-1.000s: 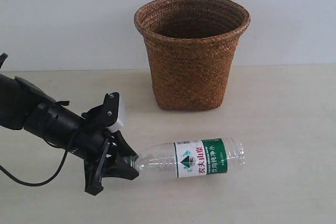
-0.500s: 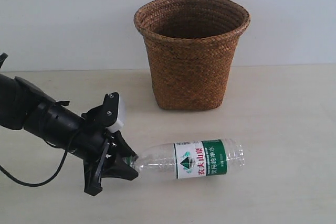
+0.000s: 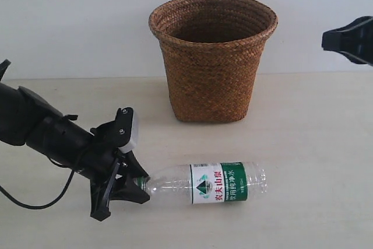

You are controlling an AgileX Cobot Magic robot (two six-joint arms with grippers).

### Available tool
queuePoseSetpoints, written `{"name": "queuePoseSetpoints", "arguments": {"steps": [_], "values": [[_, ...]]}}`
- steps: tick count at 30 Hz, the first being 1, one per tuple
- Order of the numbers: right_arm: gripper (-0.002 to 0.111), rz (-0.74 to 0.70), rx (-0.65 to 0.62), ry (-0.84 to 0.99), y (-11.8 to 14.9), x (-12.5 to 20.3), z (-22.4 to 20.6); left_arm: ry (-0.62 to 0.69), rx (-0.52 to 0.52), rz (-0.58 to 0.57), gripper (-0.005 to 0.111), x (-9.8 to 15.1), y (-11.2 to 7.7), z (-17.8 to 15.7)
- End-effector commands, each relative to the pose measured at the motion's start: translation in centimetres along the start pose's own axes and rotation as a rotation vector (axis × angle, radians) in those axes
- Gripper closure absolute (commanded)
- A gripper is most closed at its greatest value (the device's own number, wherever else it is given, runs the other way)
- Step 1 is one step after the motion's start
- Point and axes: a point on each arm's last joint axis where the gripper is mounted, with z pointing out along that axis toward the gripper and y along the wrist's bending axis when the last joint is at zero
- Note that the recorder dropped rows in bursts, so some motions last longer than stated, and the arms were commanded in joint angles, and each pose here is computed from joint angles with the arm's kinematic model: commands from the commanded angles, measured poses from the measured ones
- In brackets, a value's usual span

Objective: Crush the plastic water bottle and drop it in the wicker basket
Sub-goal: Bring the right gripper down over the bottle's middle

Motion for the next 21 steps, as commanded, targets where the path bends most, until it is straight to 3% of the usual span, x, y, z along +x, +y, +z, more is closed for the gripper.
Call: {"name": "queuePoseSetpoints", "arguments": {"steps": [1,5,8,9,10,14,15,17,21], "values": [[0.108,-0.059,-0.036,0.086,0.9,0.5,1.9,0.033,-0.008,-0.005,0.103,0.7,0.2,0.9],[0.108,-0.214,0.087,0.077,2.1,0.7,3.1,0.034,-0.004,-0.011,0.103,0.9,0.2,1.1],[0.108,-0.359,0.293,0.051,2.2,0.3,3.2,0.034,-0.005,-0.010,0.103,0.8,0.2,1.1],[0.108,-0.474,0.446,0.059,1.9,0.1,3.1,0.033,-0.007,-0.008,0.103,0.8,0.2,1.0],[0.108,-0.500,0.500,0.078,1.6,0.1,3.2,0.031,-0.010,-0.006,0.103,0.7,0.2,0.9],[0.108,-0.522,0.636,0.358,0.1,0.1,4.5,0.016,-0.028,0.012,0.103,-0.1,0.3,0.1],[0.108,-0.521,0.629,0.456,0.0,0.2,5.1,0.009,-0.030,0.015,0.103,-0.3,0.3,-0.2],[0.108,-0.479,0.489,0.692,0.8,0.5,6.9,-0.006,-0.025,0.024,0.103,-0.7,0.1,-0.5],[0.108,-0.385,0.022,0.858,4.6,0.8,7.9,-0.008,-0.025,0.025,0.103,-0.8,0.1,-0.6]]}}
